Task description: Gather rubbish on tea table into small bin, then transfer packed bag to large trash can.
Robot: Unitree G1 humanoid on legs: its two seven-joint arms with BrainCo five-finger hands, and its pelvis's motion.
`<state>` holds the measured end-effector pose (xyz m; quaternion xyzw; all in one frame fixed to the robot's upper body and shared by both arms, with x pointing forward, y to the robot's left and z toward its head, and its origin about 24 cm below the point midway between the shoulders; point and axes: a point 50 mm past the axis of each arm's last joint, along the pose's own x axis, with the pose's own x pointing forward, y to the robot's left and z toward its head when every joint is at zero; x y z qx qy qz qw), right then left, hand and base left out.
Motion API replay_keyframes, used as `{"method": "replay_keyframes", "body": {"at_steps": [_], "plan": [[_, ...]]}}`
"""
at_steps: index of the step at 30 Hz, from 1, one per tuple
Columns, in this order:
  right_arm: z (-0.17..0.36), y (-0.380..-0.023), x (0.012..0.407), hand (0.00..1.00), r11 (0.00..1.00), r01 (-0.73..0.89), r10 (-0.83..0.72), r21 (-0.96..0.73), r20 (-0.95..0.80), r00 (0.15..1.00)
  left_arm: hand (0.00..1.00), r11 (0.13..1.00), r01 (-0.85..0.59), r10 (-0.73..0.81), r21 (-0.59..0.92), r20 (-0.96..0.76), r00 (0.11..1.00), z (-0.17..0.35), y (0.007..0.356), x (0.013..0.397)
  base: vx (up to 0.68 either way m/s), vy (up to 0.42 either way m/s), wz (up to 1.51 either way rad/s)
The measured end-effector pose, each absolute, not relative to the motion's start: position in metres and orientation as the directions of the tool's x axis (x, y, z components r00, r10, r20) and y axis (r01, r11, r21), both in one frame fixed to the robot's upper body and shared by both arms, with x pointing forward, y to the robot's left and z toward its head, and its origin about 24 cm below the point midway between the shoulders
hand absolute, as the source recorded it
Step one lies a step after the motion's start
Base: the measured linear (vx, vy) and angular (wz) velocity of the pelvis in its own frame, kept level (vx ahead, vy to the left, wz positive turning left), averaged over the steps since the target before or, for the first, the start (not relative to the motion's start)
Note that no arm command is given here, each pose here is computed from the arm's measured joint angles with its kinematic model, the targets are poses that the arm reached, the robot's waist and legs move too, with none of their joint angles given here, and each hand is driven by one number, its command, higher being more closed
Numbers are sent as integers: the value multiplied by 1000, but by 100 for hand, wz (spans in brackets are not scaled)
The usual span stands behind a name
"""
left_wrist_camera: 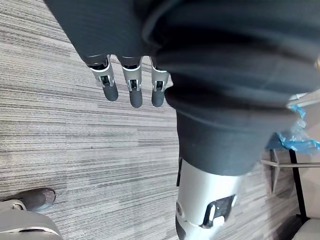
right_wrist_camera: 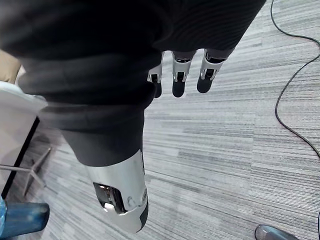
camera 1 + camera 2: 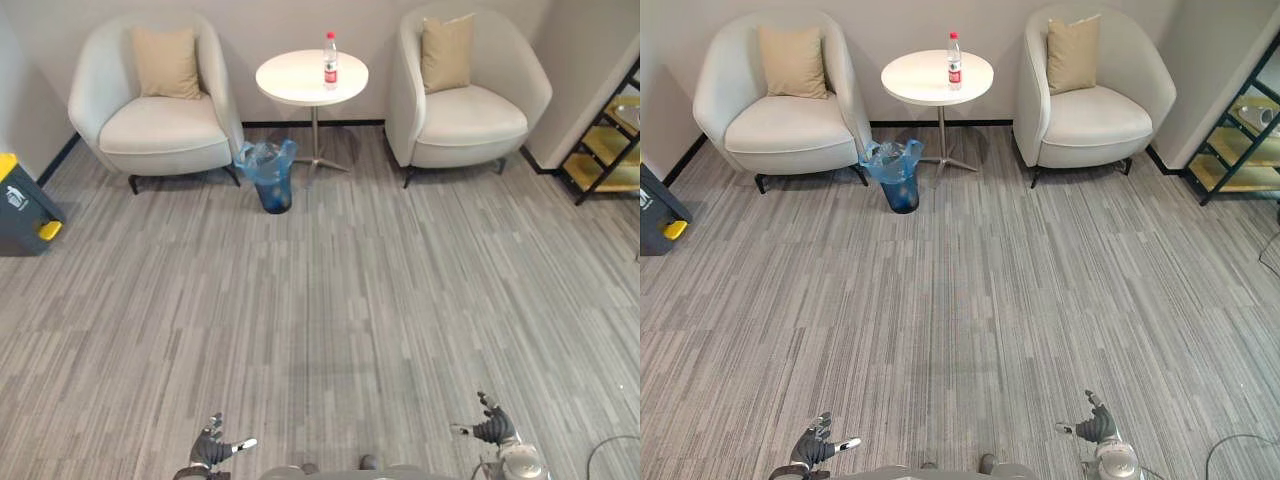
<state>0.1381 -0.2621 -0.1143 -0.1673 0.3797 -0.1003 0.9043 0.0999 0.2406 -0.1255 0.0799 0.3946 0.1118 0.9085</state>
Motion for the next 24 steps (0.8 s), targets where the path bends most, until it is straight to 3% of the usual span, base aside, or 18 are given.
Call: {"method": "replay_keyframes", "body": {"at_steps": [11, 20, 24], "plan": [[-98, -261, 165, 0, 924, 110, -318, -367, -576, 753, 0, 947, -167, 301, 273, -582, 756, -104, 251, 149, 372, -96, 25], [-94, -243, 178, 0, 942, 84, -258, -325, -542, 800, 0, 961, -142, 259, 239, -585, 769, -106, 236, 149, 685, -308, -5], [-87, -246, 191, 0, 939, 110, -272, -326, -509, 817, 0, 965, -146, 247, 218, -573, 782, -103, 232, 151, 597, -71, -47]]}}
